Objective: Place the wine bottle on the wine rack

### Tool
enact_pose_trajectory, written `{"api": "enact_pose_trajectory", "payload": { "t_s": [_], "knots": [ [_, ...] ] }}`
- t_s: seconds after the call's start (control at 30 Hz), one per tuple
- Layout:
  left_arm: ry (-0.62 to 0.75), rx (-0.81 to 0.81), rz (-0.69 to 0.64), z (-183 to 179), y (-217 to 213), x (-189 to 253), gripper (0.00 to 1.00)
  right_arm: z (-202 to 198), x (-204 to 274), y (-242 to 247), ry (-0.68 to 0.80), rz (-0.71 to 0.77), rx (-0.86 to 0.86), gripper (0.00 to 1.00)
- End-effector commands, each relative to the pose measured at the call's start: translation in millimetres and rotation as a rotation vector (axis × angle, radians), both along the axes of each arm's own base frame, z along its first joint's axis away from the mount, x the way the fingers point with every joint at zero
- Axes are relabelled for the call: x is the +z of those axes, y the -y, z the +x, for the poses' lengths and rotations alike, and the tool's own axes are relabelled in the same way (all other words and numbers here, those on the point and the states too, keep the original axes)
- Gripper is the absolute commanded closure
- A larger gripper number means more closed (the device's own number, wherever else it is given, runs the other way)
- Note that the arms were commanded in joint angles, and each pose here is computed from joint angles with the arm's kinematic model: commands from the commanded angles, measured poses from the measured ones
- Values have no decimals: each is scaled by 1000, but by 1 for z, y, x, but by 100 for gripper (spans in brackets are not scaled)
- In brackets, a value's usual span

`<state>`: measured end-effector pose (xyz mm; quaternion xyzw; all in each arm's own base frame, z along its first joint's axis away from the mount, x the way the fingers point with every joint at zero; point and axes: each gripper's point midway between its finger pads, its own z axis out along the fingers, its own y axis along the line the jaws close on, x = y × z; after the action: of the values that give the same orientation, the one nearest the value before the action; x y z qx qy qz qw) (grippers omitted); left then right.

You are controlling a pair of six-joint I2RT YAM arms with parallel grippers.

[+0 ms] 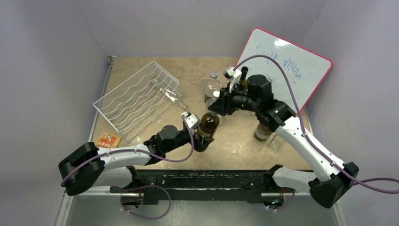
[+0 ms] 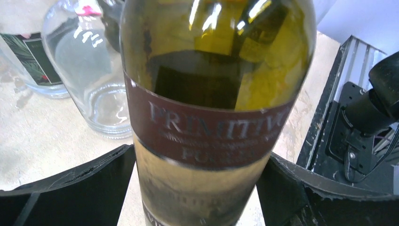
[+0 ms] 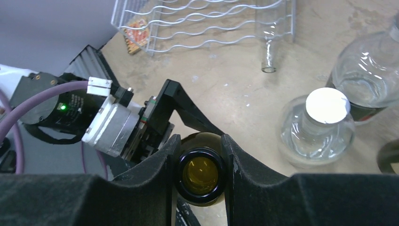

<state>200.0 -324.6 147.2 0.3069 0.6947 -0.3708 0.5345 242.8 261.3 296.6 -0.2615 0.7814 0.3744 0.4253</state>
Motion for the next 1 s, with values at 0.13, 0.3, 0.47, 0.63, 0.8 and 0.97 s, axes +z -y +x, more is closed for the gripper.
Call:
{"api": "enact_pose_trajectory", "payload": {
  "t_s": [0.13, 0.3, 0.47, 0.63, 0.8, 0.97],
  "knots": [
    [98, 53, -95, 10, -3, 29, 9, -17, 76, -19, 155, 189, 150, 100],
    [100, -38, -54, -2, 3, 25, 6, -21, 81, -21, 173, 198, 183, 100],
    [135, -73, 12, -6, 0, 25, 4, -29, 84, -20, 199, 199, 228, 100],
    [142, -108, -41, -13, 4, 35, 14, -38, 86, -19, 219, 202, 265, 100],
    [154, -104, -96, -13, 6, 65, 65, -52, 93, -17, 255, 212, 328, 100],
    [246, -32, -17, 3, -5, 101, 100, -63, 108, -6, 292, 218, 307, 52]
  ]
}}
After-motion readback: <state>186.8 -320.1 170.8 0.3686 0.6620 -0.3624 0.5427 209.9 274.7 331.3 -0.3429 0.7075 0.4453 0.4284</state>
